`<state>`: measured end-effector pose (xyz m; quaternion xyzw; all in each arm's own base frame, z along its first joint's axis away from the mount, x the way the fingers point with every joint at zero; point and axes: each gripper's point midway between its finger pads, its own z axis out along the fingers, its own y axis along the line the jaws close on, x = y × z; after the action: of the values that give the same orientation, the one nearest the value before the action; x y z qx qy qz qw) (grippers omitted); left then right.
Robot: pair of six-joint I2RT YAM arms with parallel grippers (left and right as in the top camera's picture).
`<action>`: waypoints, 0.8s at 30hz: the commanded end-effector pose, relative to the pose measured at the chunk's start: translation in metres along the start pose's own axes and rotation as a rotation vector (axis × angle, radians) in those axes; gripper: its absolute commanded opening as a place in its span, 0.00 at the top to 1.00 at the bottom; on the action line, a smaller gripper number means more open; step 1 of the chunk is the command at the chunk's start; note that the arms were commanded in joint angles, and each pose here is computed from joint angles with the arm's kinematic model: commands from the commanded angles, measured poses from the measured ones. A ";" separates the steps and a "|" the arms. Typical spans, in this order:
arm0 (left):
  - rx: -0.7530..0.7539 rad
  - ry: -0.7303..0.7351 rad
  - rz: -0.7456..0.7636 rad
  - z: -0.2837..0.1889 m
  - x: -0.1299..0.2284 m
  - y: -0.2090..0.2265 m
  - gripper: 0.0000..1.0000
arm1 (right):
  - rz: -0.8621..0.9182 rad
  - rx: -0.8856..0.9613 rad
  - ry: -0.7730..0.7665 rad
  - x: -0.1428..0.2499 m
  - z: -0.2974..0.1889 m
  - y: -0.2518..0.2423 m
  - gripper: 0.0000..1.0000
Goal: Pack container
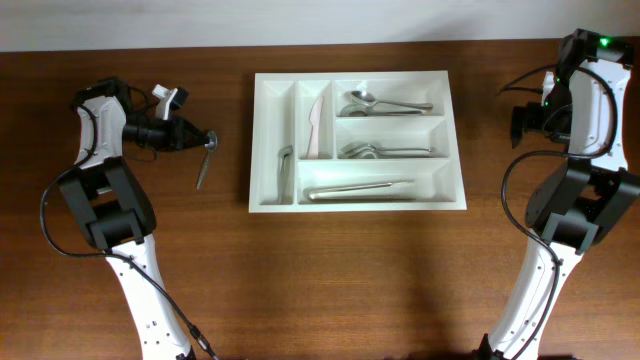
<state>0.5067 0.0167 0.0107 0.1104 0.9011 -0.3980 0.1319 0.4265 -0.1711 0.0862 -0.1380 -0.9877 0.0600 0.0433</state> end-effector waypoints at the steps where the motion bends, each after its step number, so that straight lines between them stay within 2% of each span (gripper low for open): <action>1: 0.012 0.017 0.003 0.009 0.006 0.005 0.80 | 0.010 0.011 -0.043 0.000 -0.018 -0.005 0.01; 3: 0.010 0.014 0.007 0.009 0.006 0.006 0.78 | 0.010 0.011 -0.042 0.000 -0.018 -0.005 0.01; 12: 0.000 0.000 0.027 0.009 0.001 0.009 0.58 | 0.010 0.011 -0.043 0.000 -0.018 -0.005 0.01; 24: 0.015 0.028 0.073 0.024 0.000 -0.005 0.57 | 0.010 0.011 -0.042 0.000 -0.018 -0.005 0.01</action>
<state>0.5125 0.0075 0.0137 0.1279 0.8937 -0.4040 0.1477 0.4265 -0.1711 0.0862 -0.1382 -0.9876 0.0600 0.0433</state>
